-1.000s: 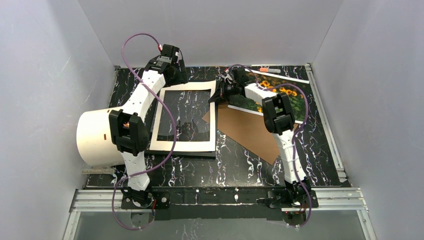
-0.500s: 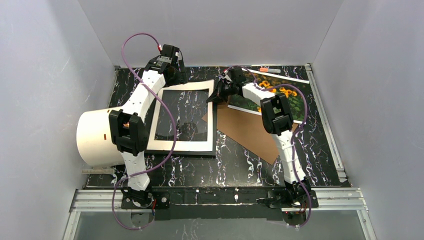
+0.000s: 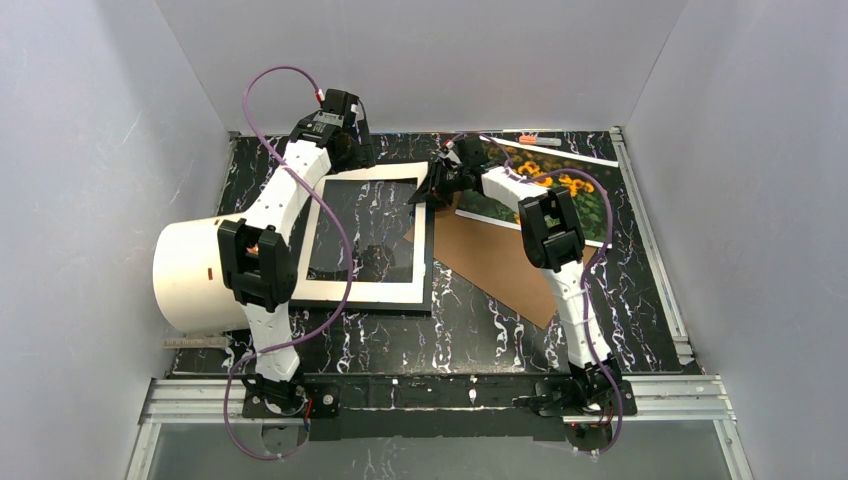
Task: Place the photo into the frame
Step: Place the photo frame item in the photo frame, then pick up the photo at the center of the board, then turn over the photo from the photo frame.
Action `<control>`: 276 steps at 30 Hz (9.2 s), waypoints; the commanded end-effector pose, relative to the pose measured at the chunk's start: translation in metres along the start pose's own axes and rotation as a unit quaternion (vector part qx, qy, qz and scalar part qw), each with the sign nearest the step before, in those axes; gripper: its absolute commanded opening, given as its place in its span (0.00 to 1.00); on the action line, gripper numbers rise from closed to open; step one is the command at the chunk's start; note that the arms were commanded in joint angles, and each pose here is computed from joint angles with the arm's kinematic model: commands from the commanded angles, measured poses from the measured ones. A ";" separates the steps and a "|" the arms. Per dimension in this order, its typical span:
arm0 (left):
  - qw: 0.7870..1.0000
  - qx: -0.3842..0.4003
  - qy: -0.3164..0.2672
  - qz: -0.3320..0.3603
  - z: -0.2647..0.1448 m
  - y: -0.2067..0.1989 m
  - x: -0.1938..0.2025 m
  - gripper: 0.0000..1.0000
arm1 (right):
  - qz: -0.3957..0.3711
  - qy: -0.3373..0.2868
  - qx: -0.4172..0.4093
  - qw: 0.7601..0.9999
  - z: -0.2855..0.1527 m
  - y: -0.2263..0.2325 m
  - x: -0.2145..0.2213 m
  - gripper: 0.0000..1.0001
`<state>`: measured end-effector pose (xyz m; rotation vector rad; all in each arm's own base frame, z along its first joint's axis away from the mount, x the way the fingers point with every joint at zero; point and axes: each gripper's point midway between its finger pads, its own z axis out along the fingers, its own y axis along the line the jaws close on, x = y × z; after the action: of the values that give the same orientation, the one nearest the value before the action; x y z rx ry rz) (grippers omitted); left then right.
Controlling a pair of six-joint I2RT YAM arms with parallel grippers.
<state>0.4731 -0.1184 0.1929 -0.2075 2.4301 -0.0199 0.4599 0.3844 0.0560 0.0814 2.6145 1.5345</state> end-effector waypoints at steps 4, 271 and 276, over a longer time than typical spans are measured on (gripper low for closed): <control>1.000 -0.009 -0.013 0.000 -0.014 0.008 -0.008 0.69 | -0.042 -0.029 0.020 0.998 -0.018 0.026 -0.009 0.49; 0.828 0.333 -0.398 0.213 -0.352 -0.117 -0.107 0.00 | -0.426 -0.271 -0.358 0.785 -0.315 0.288 -0.026 0.99; 0.838 0.325 -0.392 0.194 -0.347 -0.111 -0.110 0.00 | -0.429 -0.265 -0.360 0.785 -0.308 0.290 -0.028 0.99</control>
<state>0.3452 -0.2374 0.5318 0.5665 1.4684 -0.4918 0.4687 0.2477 0.4359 -0.4337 1.2720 1.6320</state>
